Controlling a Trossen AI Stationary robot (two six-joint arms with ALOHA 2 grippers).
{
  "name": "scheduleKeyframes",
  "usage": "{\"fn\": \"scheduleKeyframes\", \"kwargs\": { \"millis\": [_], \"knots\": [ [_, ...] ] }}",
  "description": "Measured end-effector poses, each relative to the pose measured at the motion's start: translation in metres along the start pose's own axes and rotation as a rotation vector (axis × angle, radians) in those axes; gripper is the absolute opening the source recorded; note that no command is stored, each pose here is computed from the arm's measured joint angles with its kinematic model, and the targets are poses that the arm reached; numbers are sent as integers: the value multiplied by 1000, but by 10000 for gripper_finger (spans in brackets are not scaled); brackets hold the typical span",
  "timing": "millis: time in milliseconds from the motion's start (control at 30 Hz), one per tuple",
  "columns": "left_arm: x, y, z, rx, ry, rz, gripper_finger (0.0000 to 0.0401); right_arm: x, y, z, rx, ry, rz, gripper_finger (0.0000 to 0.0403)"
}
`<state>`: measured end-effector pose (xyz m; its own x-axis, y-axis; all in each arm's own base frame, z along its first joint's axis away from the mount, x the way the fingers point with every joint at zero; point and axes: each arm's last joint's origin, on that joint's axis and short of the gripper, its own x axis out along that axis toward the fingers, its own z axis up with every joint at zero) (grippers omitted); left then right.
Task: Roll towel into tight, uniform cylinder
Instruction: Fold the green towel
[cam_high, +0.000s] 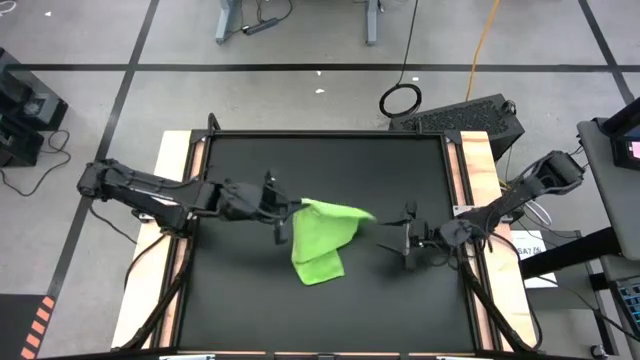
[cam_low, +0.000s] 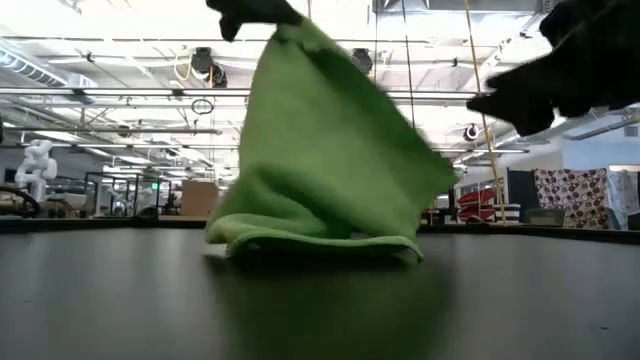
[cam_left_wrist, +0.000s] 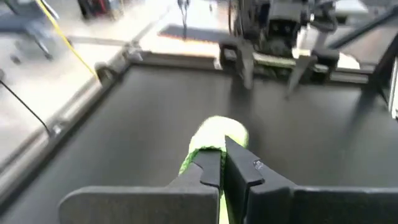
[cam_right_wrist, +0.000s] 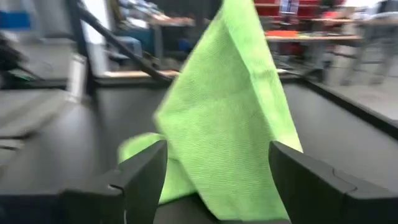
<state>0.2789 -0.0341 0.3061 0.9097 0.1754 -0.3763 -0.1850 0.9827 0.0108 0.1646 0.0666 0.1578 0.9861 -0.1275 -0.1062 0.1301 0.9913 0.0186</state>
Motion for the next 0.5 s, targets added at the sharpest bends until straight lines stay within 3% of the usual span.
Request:
{"fn": "scheduleKeyframes", "kwargs": {
  "millis": [200,500],
  "knots": [
    [35,-5,-26,-42,155,-24,1,10,-4,-24,-142,101,-212,245],
    [49,-8,-39,-67,216,-12,0,45,-12,-41,-219,230,-325,229]
  ]
}}
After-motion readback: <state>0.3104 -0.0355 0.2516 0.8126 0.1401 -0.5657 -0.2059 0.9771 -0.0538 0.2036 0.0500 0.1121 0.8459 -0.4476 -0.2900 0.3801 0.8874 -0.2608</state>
